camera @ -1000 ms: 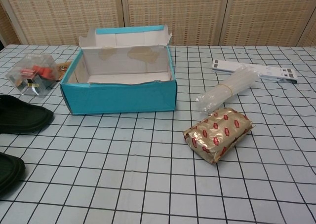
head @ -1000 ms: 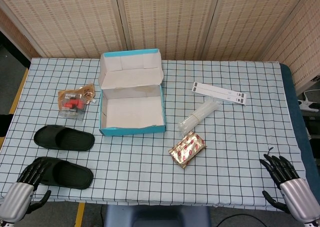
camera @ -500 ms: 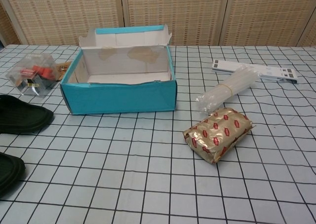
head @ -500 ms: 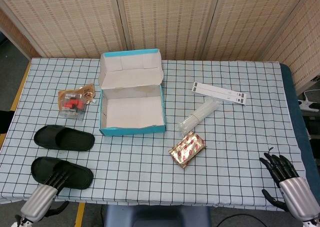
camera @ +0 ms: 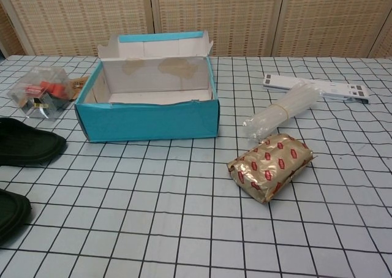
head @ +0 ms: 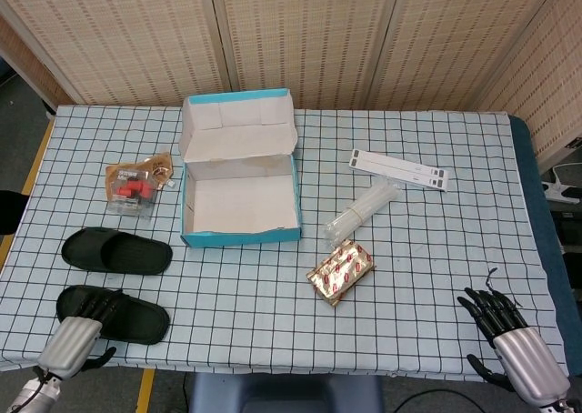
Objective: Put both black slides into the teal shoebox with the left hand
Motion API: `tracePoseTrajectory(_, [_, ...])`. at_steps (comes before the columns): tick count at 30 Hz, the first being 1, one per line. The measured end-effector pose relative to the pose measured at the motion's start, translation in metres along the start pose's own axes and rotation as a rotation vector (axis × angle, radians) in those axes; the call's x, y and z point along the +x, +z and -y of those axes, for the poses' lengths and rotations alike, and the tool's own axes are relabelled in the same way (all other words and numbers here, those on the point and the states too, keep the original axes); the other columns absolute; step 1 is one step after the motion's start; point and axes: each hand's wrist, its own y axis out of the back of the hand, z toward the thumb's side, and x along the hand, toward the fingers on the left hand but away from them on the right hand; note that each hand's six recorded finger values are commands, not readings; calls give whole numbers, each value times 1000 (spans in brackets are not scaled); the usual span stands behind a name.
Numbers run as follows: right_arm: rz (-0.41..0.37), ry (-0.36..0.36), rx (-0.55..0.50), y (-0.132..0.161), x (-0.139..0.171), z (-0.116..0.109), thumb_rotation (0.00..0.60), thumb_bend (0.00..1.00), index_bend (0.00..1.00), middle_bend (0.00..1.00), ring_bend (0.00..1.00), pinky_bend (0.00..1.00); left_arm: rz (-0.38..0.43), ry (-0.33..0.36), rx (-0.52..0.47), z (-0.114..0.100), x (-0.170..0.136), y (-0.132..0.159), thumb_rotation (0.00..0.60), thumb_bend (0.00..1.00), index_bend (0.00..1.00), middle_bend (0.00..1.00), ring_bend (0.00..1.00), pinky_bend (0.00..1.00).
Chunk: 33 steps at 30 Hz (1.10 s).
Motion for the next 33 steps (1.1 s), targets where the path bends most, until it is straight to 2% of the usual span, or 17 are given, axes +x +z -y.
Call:
tracePoseTrajectory(8, [-7,3,2,3,2,0,600,206,0,0,0,0,-82,-51,38,11,17,-21,600,306,0,0,0,28])
tracePoseTrajectory(22, [3,-2,2,0,3,-2,600,207,0,0,0,0,-123,-107,79,26,31,-34,600,309,0,0,0,28])
tracePoseTrajectory(25, [5,0,1,0,3,-2,600,206,0,0,0,0,-133,-98,107,28,34,-36,600,355,14,6,0,58])
tracePoseTrajectory(26, [6,1,1,0,3,-2,600,206,0,0,0,0,-136,-92,119,28,36,-36,600,370,34,24,0,78])
tracePoseTrajectory(28, [7,2,2,0,2,-2,600,207,0,0,0,0,-142,-79,125,29,37,-36,600,404,165,142,63,186])
tracePoseTrajectory(31, [8,4,1,-1,3,-2,600,207,0,0,0,0,-152,-45,119,27,39,-36,600,457,403,388,302,395])
tracePoseTrajectory(33, [9,3,0,-1,3,-2,600,207,0,0,0,0,-155,-17,109,25,39,-36,600,494,494,486,393,484])
